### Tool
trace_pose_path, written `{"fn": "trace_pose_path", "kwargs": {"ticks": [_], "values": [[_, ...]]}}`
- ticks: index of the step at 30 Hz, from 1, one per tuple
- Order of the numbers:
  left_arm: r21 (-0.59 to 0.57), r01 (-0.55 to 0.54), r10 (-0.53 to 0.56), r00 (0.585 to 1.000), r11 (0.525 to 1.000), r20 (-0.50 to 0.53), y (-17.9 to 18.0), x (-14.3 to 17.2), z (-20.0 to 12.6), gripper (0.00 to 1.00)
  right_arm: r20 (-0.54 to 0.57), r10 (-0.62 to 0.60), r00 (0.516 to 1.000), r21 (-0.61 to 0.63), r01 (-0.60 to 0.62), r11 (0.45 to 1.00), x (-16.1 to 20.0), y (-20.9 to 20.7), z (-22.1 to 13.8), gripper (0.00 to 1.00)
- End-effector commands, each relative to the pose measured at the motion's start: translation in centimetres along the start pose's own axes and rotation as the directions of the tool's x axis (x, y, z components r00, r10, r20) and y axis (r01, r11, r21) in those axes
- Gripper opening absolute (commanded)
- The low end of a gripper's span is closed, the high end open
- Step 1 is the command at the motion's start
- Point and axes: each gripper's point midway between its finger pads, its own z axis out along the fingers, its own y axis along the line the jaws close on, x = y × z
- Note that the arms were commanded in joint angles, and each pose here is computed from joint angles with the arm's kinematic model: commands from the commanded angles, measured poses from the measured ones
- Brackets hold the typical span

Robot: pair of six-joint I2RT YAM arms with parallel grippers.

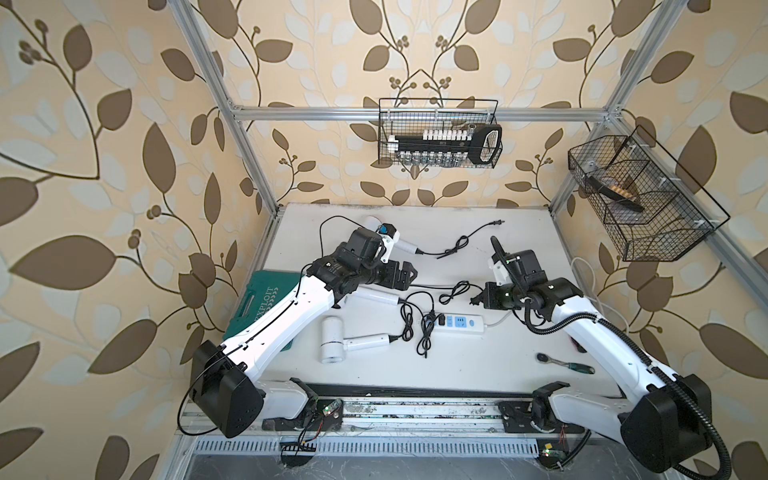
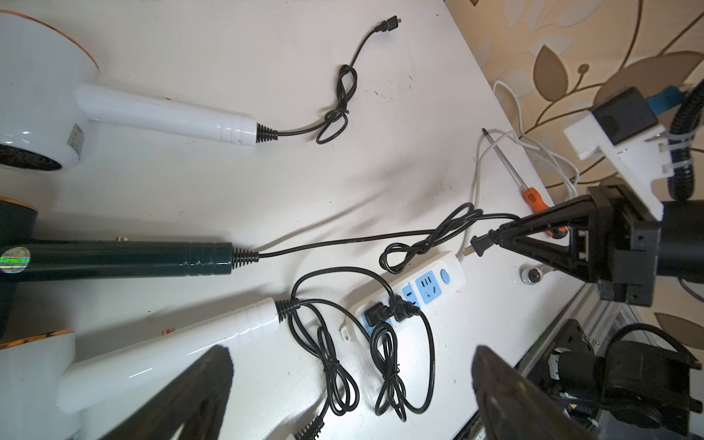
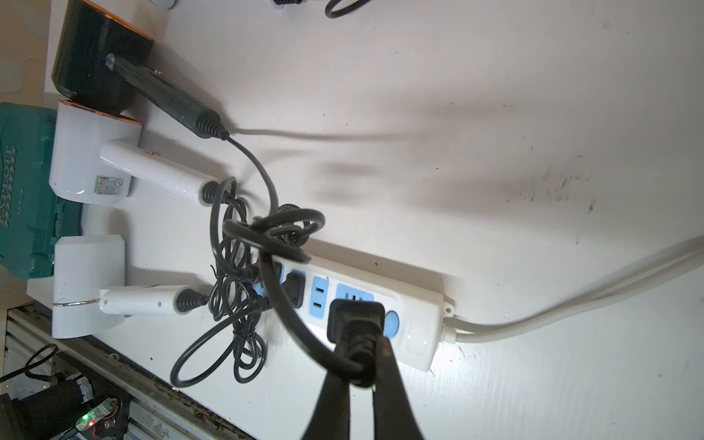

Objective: Charge the blow dryers
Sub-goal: Insert the plug into the socket.

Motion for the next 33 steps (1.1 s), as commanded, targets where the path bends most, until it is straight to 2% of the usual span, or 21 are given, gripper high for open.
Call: {"fn": "trace_pose_path", "kwargs": {"ticks": [1,8,15,22,27,33], "values": [[0.059,-0.034,0.036,0.999,0.998,-0.018,-1.0,-0.5,0.3,0.99,0.008,-0.024,1.0,0.001,0.024,1.0,-0.2,0.0,-0.4,0.0],[0.028,-0.026,0.027,0.999,0.999,-0.036,-0.2,-0.4,1.6,0.99,0.029,-0.036,0.999,-0.025,0.037,0.999,-0.1,0.4,-0.7,0.0],[0.059,-0.061,0.064,0.996,0.996,-0.062,-0.5,0.4,2.0,0.99,0.037,-0.069,0.997,-0.016,0.069,0.997,0.3,0.0,-0.7,0.0],[0.121,-0.002,0.015,0.993,0.993,-0.113,-1.8,-0.4,3.3,0.95,0.018,-0.095,0.995,-0.021,0.096,0.995,0.7,0.2,-1.1,0.0],[0.114,-0.068,0.077,0.994,0.991,-0.08,-2.8,-4.2,3.3,0.95,0.035,-0.093,0.995,-0.029,0.094,0.995,1.0,0.0,-0.6,0.0],[0.098,-0.128,0.138,0.985,0.987,-0.099,-1.7,-3.3,5.3,0.95,0.062,-0.06,0.996,-0.018,0.061,0.998,0.9,-0.5,0.3,0.0]]}}
